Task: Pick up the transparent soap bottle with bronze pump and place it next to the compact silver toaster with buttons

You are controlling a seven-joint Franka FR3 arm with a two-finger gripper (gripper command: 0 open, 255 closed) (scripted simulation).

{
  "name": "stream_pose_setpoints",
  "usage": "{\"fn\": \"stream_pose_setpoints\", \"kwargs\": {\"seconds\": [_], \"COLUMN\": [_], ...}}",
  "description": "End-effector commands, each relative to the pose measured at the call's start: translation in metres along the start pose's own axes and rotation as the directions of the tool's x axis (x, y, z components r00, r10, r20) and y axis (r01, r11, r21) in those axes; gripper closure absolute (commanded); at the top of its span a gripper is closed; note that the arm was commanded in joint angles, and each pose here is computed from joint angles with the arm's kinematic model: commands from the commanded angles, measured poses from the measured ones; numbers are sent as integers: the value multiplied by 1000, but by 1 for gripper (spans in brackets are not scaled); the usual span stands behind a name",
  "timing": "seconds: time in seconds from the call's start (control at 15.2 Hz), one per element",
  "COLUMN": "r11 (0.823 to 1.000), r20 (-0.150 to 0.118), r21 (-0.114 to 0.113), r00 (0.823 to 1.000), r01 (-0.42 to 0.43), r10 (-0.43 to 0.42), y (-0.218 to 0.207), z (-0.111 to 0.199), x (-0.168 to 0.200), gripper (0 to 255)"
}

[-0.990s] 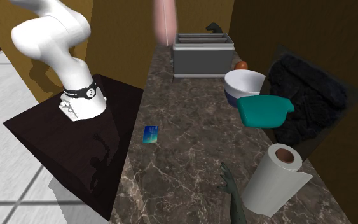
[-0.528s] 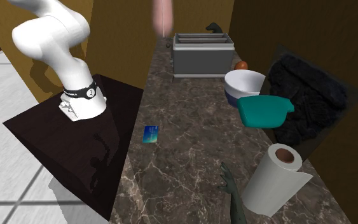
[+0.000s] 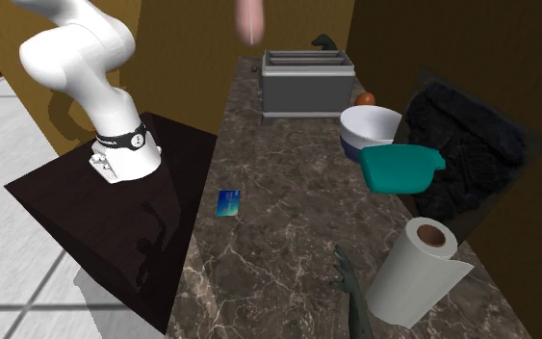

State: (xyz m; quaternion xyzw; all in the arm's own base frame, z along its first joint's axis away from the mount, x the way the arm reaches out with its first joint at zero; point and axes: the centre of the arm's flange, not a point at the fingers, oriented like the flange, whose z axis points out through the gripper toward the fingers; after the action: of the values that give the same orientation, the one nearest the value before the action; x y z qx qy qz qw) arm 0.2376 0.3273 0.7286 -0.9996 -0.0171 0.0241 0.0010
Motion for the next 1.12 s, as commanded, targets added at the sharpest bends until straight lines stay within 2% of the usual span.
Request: {"fn": "stream_pose_setpoints", "kwargs": {"seconds": [0.0,0.92,1.06], "r11": [1000,1000,1000], "r20": [0,0,0], "r21": [1,1,1], "r00": [1000,1000,1000], "r01": [-1,-1,-1], "r10": [1,1,1], "y": [-26,-189,-189], "z": [0,5,15], "x": [-13,-106,-105], "gripper": [255,255,255]}}
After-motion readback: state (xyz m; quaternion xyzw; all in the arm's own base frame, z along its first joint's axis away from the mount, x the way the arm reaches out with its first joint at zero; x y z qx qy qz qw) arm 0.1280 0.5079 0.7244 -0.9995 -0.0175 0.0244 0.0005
